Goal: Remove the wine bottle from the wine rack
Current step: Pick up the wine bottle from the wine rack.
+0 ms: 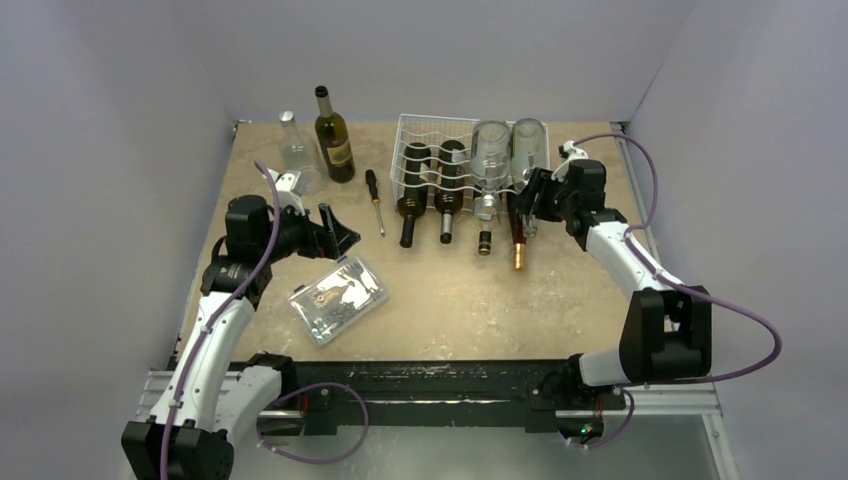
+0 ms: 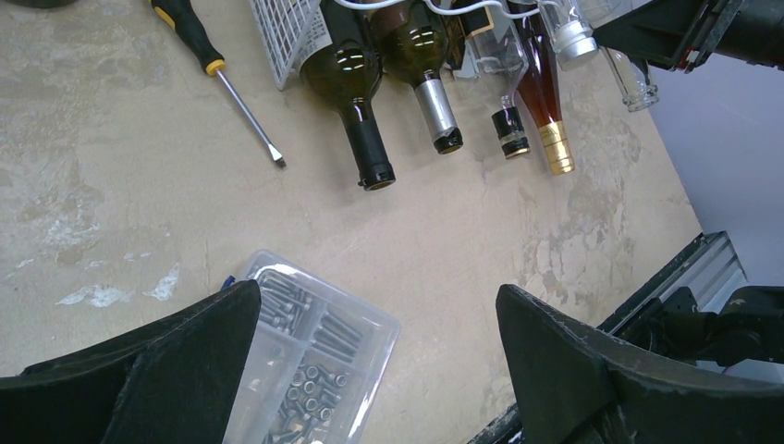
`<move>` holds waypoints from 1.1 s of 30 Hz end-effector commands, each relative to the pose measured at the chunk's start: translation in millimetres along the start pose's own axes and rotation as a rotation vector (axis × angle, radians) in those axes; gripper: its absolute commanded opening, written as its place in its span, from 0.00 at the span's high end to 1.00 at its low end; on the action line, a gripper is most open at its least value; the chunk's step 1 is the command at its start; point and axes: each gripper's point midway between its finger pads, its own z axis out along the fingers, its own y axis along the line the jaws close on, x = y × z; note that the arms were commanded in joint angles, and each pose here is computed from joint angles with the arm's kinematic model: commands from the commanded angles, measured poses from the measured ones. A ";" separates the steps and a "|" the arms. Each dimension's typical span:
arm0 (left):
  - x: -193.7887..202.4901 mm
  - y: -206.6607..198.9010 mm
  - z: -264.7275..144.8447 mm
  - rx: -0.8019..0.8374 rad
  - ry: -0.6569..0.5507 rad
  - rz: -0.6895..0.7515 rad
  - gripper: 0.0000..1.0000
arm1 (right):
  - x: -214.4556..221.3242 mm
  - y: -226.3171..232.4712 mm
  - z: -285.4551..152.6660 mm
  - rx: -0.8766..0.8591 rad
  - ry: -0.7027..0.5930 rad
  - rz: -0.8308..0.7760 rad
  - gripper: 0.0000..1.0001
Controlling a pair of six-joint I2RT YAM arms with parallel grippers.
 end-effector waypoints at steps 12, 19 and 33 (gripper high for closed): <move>-22.1 -10.4 -8.2 0.015 -0.067 0.062 0.00 | 1.0 1.0 8.9 -0.020 -0.008 0.024 0.44; -22.2 -11.1 -8.5 0.018 -0.068 0.063 0.00 | -0.2 3.0 7.1 -0.030 -0.016 0.024 0.53; -23.0 -11.9 -9.2 0.020 -0.072 0.064 0.00 | -35.2 5.9 -30.3 -0.087 -0.177 0.054 1.00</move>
